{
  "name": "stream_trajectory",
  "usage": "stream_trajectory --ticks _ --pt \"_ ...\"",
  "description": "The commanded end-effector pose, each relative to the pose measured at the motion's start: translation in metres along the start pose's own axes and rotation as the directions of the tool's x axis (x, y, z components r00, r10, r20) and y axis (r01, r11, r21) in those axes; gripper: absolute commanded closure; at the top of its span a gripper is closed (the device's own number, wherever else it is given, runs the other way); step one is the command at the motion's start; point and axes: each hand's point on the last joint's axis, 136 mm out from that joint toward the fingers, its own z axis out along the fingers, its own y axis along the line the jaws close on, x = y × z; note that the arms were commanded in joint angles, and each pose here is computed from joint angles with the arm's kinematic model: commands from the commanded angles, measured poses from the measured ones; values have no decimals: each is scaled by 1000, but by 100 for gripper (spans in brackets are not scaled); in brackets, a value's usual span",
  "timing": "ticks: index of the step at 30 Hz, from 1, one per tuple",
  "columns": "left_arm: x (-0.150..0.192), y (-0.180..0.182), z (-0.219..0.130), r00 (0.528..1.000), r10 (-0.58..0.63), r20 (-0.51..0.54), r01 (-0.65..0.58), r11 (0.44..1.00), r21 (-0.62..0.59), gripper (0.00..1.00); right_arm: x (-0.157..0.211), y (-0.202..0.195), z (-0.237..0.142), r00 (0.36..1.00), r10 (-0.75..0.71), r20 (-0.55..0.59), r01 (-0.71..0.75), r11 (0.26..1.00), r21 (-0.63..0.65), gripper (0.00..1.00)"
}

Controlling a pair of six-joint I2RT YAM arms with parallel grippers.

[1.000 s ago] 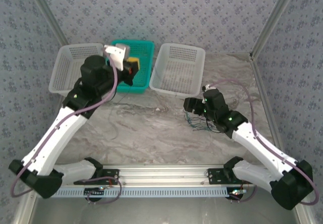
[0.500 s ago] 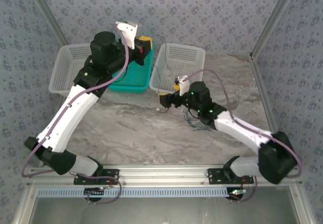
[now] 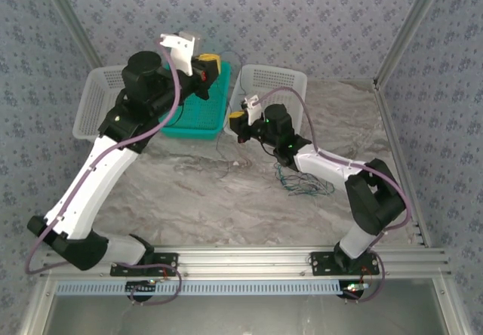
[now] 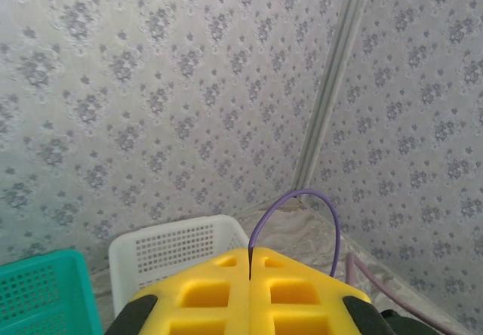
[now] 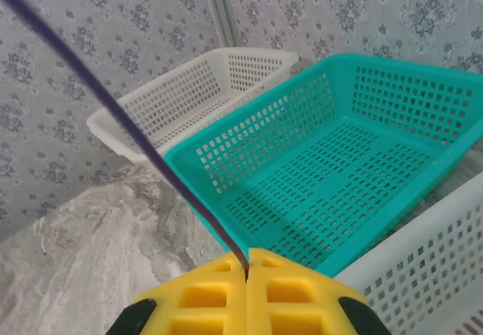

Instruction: Untangle the cables

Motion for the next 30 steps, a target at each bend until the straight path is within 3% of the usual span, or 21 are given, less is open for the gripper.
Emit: stream_trajectory --ticks 1,7,9,11,13,18,24,30 --pt "0 14 -19 1000 -1 20 3 997 -75 100 -63 24 -29 993 -23 115 28 998 -50 100" --pt "40 27 -31 998 -56 1 55 992 -112 95 -138 38 -74 980 -46 196 49 999 -10 100" --pt "49 28 -34 997 -71 -2 70 991 -115 80 -159 34 -83 974 -42 224 39 999 17 100" --pt "58 27 -38 997 -82 -12 80 991 -107 55 -180 24 -88 970 -42 240 26 997 72 100" --pt "65 25 -43 996 -89 -19 87 992 -94 40 -200 5 -93 962 -41 269 2 989 145 100" --pt "91 21 -60 991 -126 -38 123 990 -68 22 -235 -70 -95 950 27 311 -122 949 290 100" --pt "132 25 -80 980 -168 -108 158 983 -92 16 -206 -158 -52 953 142 267 -223 926 306 100" --pt "162 33 -94 969 -194 -152 173 975 -138 14 -87 -222 -4 946 314 86 -318 832 454 100"
